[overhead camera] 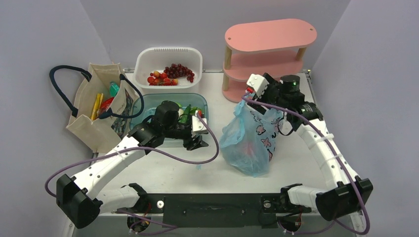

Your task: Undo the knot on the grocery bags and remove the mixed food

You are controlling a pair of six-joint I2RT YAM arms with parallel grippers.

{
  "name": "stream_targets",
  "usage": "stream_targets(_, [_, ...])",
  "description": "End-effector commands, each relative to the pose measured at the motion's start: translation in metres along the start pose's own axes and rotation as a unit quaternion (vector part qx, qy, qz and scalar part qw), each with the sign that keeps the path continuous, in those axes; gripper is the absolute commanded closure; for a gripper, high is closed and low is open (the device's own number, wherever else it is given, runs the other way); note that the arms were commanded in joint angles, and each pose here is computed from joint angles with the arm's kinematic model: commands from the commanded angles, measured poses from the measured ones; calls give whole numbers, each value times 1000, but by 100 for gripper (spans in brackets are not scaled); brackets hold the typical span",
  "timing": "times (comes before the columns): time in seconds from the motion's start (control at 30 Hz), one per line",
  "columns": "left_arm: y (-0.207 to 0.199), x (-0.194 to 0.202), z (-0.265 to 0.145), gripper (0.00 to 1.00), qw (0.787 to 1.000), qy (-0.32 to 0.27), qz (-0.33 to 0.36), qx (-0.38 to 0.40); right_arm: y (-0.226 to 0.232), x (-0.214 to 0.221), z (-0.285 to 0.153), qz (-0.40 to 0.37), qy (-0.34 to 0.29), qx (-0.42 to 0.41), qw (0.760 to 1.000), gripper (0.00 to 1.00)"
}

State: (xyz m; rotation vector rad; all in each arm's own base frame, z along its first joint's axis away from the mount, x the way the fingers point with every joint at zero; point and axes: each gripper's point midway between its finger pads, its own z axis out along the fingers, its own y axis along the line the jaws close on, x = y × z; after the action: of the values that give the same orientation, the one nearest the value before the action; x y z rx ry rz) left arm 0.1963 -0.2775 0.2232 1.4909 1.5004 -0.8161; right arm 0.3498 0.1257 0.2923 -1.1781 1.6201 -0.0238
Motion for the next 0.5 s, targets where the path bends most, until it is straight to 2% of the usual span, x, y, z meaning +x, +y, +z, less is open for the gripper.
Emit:
stream_targets(0.0, [5, -42, 10, 51, 997, -33, -64, -31, 2, -22, 9, -14, -19, -56, 998, 36])
stream_targets(0.03, [0, -57, 17, 51, 996, -48, -66, -34, 9, -22, 15, -5, -21, -78, 997, 40])
stream_targets(0.07, [0, -59, 23, 50, 992, -51, -104, -46, 13, -22, 14, 4, -18, -90, 996, 54])
stream_targets(0.1, [-2, -71, 28, 49, 990, -75, -109, -46, 16, -22, 16, 13, -18, -98, 995, 62])
stream_targets(0.13, [-1, -75, 32, 49, 983, -86, -151, -56, 16, -23, 16, 30, -16, -98, 995, 82])
stream_targets(0.2, [4, -81, 42, 48, 972, -105, -195, -76, 13, -25, 15, 64, -14, -89, 994, 100])
stream_targets(0.47, [34, -111, 87, 45, 937, -160, -271, -151, 5, -33, 2, 224, -28, -35, 974, 100])
